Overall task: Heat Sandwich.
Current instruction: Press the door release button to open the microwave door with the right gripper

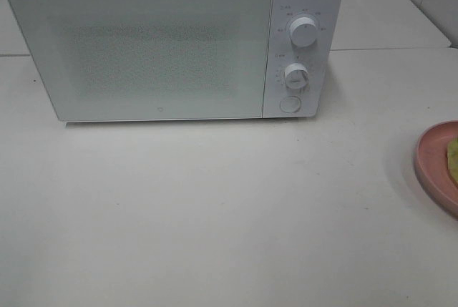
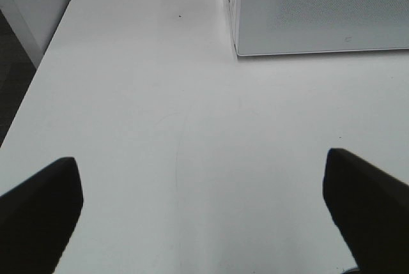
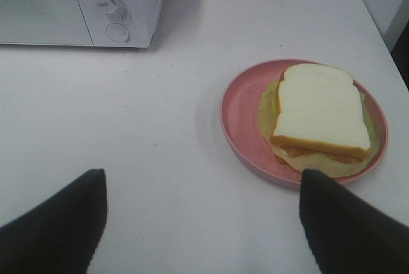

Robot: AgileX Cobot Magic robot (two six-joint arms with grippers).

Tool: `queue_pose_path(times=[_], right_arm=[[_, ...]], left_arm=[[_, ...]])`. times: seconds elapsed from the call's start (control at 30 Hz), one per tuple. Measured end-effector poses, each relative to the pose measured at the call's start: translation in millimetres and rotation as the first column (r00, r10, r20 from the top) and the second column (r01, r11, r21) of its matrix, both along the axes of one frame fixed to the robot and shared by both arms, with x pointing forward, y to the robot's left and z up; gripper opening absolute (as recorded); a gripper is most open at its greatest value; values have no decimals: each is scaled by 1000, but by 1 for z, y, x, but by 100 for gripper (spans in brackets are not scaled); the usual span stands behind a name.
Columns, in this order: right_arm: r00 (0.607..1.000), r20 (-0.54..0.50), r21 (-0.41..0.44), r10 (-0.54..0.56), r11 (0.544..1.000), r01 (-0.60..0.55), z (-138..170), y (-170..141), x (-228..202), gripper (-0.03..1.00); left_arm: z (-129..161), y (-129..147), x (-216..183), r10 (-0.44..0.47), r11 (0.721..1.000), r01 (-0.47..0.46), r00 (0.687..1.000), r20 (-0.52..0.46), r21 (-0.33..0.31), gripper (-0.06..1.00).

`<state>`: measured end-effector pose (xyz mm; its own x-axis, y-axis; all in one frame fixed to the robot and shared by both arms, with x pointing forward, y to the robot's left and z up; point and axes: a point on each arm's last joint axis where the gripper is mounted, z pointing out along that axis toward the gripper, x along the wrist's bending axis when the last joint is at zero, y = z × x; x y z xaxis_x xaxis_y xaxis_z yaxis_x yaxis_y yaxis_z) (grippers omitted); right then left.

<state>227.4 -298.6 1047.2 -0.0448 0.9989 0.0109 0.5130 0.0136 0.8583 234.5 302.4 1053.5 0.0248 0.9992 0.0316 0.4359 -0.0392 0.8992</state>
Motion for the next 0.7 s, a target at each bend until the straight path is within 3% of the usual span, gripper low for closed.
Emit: queue_pose_path(times=[0.7], right_arm=[[1000,0,0,0,1000,0,0,0,0,77]], left_arm=[[0,0,0,0,1000,0,1000,0,0,97]])
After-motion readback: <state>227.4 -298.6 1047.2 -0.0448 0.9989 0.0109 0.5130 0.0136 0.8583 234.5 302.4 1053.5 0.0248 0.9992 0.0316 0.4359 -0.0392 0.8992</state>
